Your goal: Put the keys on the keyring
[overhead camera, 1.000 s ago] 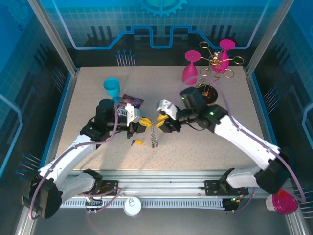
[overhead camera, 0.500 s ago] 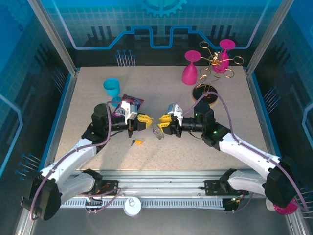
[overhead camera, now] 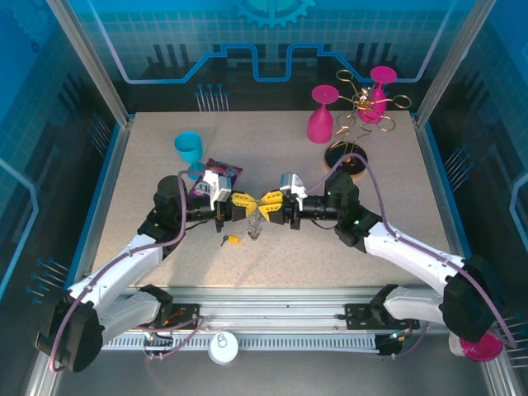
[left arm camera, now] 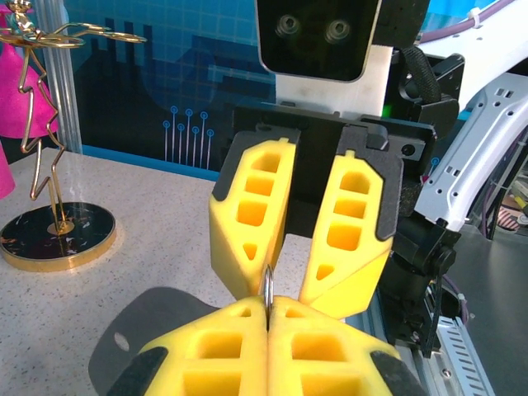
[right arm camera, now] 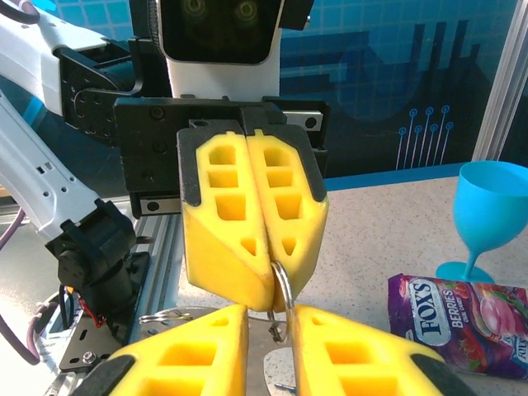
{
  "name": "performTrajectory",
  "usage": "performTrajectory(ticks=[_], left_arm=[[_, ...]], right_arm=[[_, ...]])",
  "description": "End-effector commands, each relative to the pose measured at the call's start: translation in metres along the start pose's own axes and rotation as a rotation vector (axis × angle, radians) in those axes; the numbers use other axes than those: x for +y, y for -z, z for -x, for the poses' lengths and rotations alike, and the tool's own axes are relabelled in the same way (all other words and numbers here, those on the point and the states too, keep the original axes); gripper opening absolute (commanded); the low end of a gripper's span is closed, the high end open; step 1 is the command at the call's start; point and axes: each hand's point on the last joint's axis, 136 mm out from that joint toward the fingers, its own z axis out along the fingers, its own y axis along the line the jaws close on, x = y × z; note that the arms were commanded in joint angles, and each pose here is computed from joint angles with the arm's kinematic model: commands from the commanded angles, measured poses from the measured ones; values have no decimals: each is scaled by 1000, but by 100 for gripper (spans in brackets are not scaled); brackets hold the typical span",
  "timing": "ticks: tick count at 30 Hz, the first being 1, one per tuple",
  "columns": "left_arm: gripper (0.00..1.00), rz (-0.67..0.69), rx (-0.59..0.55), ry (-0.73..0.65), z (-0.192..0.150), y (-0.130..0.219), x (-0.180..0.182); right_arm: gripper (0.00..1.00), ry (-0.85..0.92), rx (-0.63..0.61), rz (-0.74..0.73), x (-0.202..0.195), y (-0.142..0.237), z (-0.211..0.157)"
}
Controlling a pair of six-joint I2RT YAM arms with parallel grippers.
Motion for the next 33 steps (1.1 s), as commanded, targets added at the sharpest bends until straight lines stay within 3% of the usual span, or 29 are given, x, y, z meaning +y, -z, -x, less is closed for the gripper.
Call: performTrajectory(ticks=[1,5,7,9,13,14,24,33], left_arm=[[0,-52,-35,-54,11,1,-14],[0,-57,-35,-50,11,0,-14],[0,-56,-35,-48,11,0,-13],[0,-45,-35,-47,11,0,-11],[29,33,-16,-50,7,2,-1],[31,46,-2,-54,4,3,0],[31,58,180,-142,-12,7,1],[30,19,169,-166,-1,5,-3]], right_arm=[[19,19,-31,21,4,-4,9],[10,21,-42,28,5,-5,12],[0,19,-44,33,6,-5,13],[0,16,-36,34,6,-6,13],[0,32,49,-5,2,-2,8],[0,40,89,-11,2,0,5],[0,178,527,43,17,15,-11],[0,238,682,63,15,9,-2]])
